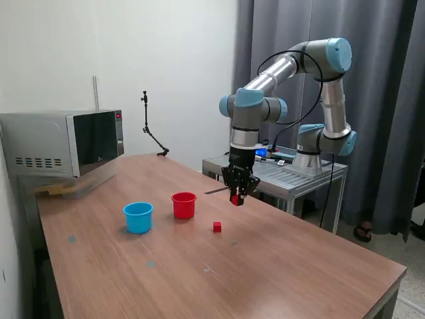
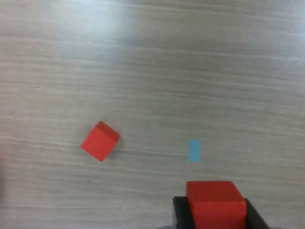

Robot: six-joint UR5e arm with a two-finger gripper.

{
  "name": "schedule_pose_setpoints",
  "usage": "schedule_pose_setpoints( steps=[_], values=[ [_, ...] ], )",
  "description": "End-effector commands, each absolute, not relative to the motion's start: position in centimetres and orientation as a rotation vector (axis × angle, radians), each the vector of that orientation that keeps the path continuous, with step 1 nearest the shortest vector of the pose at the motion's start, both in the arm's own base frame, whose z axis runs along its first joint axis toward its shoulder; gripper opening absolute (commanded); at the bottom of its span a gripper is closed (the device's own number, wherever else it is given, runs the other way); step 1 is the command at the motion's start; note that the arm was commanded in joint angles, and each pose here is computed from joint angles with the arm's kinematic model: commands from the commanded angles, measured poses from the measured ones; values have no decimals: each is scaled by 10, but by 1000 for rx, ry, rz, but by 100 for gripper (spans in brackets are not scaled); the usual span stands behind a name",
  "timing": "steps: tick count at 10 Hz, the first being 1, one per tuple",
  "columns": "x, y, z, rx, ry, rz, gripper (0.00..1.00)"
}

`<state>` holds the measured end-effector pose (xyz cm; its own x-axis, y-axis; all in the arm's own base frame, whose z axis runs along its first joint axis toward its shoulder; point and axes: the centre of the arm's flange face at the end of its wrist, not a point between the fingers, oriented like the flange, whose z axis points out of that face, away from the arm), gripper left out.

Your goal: Place red objects in the red bin, and blue objects in the blue bin.

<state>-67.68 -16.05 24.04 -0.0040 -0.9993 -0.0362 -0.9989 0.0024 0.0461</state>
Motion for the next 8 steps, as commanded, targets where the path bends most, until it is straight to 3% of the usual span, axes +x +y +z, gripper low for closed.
schedule_pose_setpoints(
  steps=[1, 4, 8],
  values=[
    [-673, -150, 262, 2190, -2230, -102, 0],
    [-669, -122, 273, 2155, -2286, -89, 0],
    [-674, -50, 281, 2023, -2399, -96, 0]
  ],
)
